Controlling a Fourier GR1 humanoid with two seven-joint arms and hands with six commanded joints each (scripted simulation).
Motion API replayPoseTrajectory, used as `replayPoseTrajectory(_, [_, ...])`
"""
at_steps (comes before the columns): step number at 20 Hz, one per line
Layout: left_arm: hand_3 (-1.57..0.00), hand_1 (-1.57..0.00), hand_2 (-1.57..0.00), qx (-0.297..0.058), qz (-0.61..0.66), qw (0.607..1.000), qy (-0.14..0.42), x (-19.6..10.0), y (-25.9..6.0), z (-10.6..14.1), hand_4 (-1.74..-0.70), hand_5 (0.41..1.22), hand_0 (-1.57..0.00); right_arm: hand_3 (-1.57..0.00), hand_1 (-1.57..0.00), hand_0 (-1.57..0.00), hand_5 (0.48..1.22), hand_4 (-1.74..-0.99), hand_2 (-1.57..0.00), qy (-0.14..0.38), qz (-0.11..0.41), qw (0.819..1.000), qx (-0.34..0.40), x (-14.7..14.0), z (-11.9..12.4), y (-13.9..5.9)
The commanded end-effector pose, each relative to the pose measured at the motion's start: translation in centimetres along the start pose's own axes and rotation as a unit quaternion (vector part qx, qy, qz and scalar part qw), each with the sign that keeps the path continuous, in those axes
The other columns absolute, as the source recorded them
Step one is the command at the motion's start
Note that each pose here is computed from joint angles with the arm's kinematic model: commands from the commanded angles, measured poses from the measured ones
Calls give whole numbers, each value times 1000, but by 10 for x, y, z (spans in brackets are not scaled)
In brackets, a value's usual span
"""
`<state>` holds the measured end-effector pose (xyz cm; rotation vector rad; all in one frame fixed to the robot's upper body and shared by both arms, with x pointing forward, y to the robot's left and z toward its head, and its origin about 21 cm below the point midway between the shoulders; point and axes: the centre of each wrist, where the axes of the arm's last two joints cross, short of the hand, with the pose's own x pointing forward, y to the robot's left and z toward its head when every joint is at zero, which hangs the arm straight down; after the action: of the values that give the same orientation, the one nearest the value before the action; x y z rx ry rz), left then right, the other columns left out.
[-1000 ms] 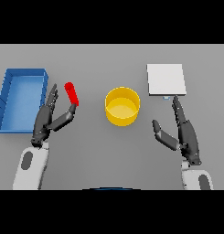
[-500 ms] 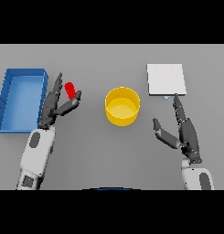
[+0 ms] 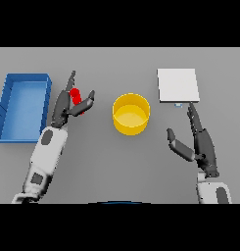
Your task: Pick up the red beaker and tilt it to pour out 1 green nut into yellow bowl. Pick up the yellow bowl and place it on the metallic measuring scale.
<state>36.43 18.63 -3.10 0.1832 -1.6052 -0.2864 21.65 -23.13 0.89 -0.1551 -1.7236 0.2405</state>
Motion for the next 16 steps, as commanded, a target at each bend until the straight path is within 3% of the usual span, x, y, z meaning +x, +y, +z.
replayPoseTrajectory(1, [1,1,1,4,3,1000,-2,-1,-1,-2,-1271,692,1,1,1,1,691,-1265,1,0,-3,1000,2,-1,3,3])
replayPoseTrajectory(3, [-47,-141,-150,18,10,1000,-15,0,-8,-6,-1324,741,-93,1,1,1,691,-1255,1,-2,4,1000,0,0,1,3])
replayPoseTrajectory(4, [-218,-364,-358,24,13,1000,-14,-2,-10,-6,-1355,770,-322,1,1,1,690,-1252,1,-3,8,1000,-1,1,-1,2])
replayPoseTrajectory(6, [-584,-799,-794,28,18,999,-11,-2,-15,-9,-1480,933,-772,1,1,1,692,-1245,1,-1,10,1000,-2,2,-5,4])
replayPoseTrajectory(8, [-891,-1077,-1074,21,16,999,-36,-4,-17,-9,-1569,1036,-1060,1,1,1,693,-1240,1,3,9,1000,-2,1,-3,5])
replayPoseTrajectory(12, [-1277,-1369,-1367,27,33,998,-39,-3,-17,-11,-1633,1125,-1361,1,1,1,680,-1219,1,0,6,1000,-1,0,-4,5])
replayPoseTrajectory(16, [-1451,-1488,-1488,40,22,998,-48,10,-12,-18,-1697,1127,-1485,1,1,1,667,-1175,1,-8,14,1000,-4,-2,-7,5])
